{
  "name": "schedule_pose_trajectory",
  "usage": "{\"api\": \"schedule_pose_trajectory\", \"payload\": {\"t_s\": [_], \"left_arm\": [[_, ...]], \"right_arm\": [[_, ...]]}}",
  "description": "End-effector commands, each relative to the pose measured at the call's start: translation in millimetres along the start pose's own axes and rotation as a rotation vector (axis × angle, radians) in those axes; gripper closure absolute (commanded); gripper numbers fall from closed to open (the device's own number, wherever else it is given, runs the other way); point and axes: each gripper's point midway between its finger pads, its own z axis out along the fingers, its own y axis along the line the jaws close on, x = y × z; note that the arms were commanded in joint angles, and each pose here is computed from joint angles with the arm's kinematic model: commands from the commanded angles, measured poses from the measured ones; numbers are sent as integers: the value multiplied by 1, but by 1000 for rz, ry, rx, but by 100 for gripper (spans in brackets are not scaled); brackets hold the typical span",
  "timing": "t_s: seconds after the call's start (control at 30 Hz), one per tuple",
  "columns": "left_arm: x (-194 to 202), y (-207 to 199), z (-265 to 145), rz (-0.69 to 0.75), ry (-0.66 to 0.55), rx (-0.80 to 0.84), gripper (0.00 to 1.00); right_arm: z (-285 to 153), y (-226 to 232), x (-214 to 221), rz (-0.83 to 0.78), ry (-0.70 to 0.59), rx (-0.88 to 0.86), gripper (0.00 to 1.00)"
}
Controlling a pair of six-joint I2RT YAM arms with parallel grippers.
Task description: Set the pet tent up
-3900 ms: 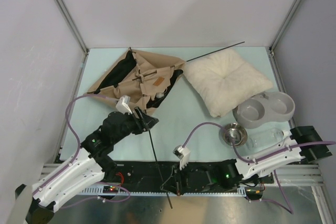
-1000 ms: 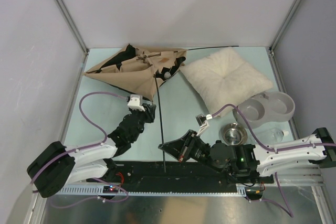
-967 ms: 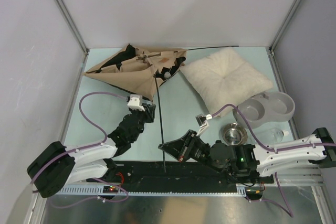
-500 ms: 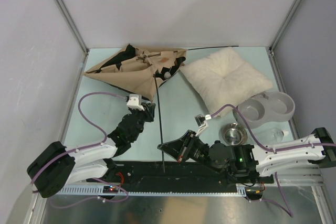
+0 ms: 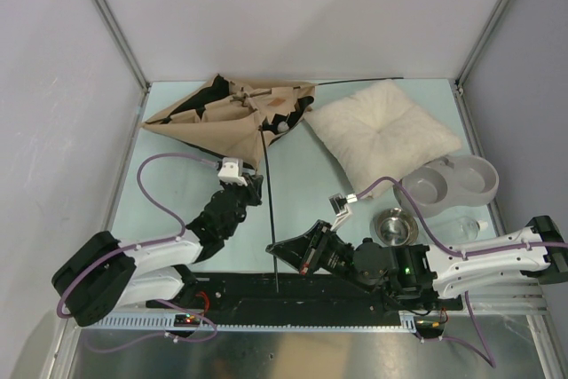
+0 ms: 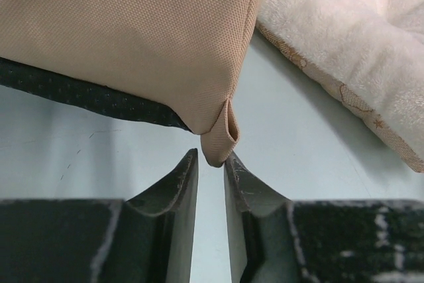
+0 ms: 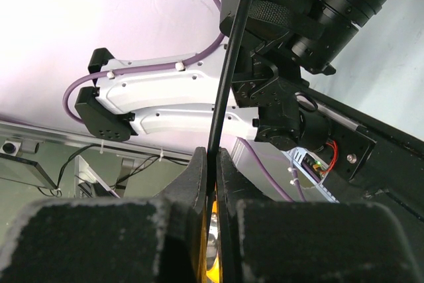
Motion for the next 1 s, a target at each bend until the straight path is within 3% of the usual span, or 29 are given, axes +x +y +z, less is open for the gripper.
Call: {"api": "schedule_pose_trajectory", "payload": {"t_s": [0.0,0.17,0.23,0.7,0.97], "left_arm": [[-31,-7,8,-36,-94,2,77],[-34,-9,8,-40,-101,8,96],[-37,-9,7,-44,-108,8,99],[-41,-17,-13,-51,-125,105,100],[-19,-19,-31,-21,-61,187,100]], "right_arm": [[0,29,-23,41,-80,-52,100],[0,27,-23,40,-80,-46,100],[1,26,-22,39,-79,-42,100],[8,13,-20,3,-104,-8,100],[15,9,-21,-23,-121,1,100]]}}
